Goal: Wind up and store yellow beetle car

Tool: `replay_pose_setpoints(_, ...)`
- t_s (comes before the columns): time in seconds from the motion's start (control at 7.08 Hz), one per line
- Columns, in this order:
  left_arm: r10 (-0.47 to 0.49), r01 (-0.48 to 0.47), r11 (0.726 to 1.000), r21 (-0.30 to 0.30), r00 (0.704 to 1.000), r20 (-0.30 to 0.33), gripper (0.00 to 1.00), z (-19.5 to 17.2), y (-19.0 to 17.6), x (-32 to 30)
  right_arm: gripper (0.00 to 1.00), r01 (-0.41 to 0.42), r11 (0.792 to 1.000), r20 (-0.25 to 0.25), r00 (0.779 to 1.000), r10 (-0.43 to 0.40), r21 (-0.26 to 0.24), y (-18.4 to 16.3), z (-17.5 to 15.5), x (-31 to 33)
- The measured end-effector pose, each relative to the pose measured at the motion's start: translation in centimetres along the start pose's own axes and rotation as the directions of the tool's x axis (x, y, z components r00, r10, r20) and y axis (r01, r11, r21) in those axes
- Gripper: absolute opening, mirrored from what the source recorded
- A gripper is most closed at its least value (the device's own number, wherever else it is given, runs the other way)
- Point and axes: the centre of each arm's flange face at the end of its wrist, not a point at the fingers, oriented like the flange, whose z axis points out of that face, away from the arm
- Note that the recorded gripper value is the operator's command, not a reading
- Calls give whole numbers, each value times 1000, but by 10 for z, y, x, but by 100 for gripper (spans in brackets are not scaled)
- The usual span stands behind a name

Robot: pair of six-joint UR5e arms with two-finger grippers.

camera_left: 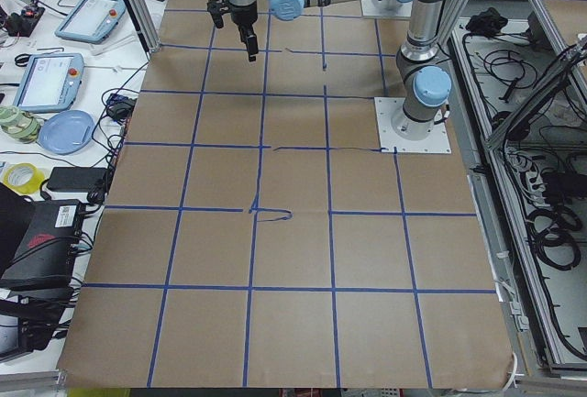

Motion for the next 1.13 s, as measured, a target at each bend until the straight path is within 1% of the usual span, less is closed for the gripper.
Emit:
replay_pose_setpoints(0.14, 63, -64, 998, -21, 998, -9, 100, 4, 6, 8, 100, -1, 1000, 1, 1000, 1, 4, 0, -1, 0)
replay_pose_setpoints(0.28, 128, -128, 991, -22, 992, -14, 100, 2, 13, 15, 100, -1, 1000, 2, 1000, 1, 7, -1, -1, 0)
replay_pose_setpoints(0.42, 189, -189, 982, -14, 982, -14, 100, -3, 16, 19, 100, -1, 1000, -8, 1000, 1, -3, -1, 2, 1)
replay_pose_setpoints(0.56, 240, -240, 971, -8, 971, -12, 100, -7, 19, 20, 100, -4, 1000, -47, 999, 2, -31, -1, 10, 5)
replay_pose_setpoints(0.71, 266, -266, 964, -2, 964, -11, 100, -13, 24, 20, 100, -15, 998, -107, 994, 10, -53, -4, 19, 13)
replay_pose_setpoints(0.85, 276, -276, 961, 5, 961, -10, 100, -22, 32, 18, 100, -15, 998, -148, 989, 5, -64, -15, 33, 26)
replay_pose_setpoints(0.99, 278, -278, 960, 8, 960, -11, 100, -26, 37, 18, 100, 52, 996, -163, 985, -63, -67, -35, 52, 40)
replay_pose_setpoints(1.13, 276, -276, 961, 14, 961, -11, 100, -32, 43, 17, 100, 220, 973, -161, 960, -229, -73, -59, 75, 56)
